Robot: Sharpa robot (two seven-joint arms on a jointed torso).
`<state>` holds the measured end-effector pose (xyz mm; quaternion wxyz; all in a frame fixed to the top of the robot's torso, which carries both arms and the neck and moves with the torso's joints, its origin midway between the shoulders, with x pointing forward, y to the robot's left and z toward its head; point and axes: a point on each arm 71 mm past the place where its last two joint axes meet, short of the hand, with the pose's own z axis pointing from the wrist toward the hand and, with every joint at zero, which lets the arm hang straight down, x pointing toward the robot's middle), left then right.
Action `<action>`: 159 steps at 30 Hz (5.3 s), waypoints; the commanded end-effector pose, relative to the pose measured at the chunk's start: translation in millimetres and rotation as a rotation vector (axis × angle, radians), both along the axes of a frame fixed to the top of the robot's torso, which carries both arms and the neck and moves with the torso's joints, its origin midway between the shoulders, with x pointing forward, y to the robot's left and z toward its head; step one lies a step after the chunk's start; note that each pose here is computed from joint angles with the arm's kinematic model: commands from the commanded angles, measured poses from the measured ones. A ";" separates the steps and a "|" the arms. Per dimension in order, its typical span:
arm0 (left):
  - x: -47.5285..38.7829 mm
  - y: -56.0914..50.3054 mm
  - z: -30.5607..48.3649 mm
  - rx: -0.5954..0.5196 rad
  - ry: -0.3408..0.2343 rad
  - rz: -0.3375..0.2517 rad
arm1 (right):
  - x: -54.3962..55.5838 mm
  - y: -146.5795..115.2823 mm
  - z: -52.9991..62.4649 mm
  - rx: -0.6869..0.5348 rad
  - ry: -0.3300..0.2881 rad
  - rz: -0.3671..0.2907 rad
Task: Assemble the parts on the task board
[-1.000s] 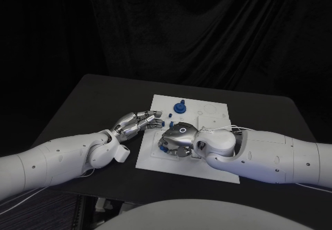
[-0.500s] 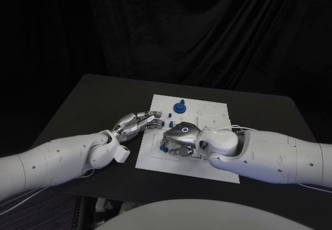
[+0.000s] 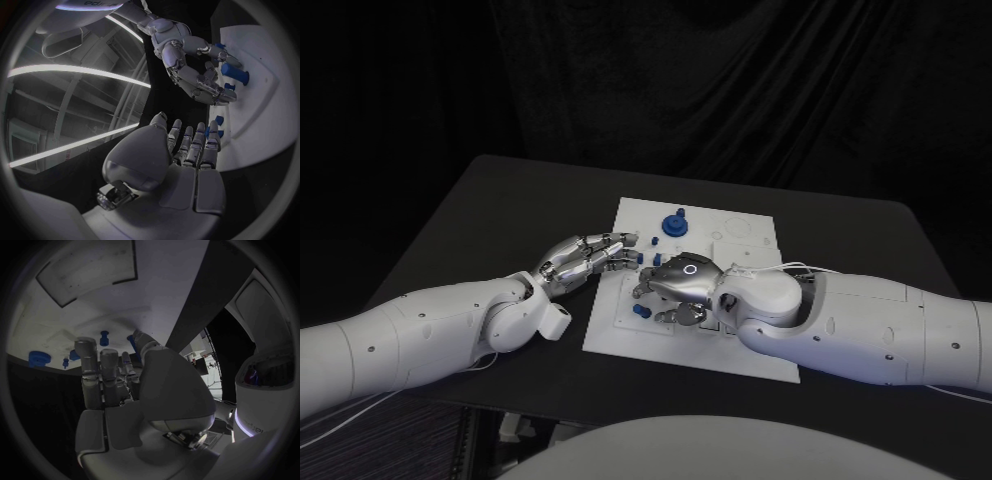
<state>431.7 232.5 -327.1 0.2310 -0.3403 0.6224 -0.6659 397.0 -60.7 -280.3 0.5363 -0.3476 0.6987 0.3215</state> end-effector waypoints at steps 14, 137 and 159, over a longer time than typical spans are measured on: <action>-0.3 -0.4 1.4 -0.031 -0.016 0.004 | -9.3 12.8 14.9 0.115 0.056 0.018; 17.3 18.5 61.4 -0.032 -0.249 0.144 | 4.4 -225.2 55.4 0.127 0.598 -0.879; 15.9 26.6 52.1 -0.013 -0.198 0.130 | -15.9 -212.4 25.6 -0.015 0.509 -0.842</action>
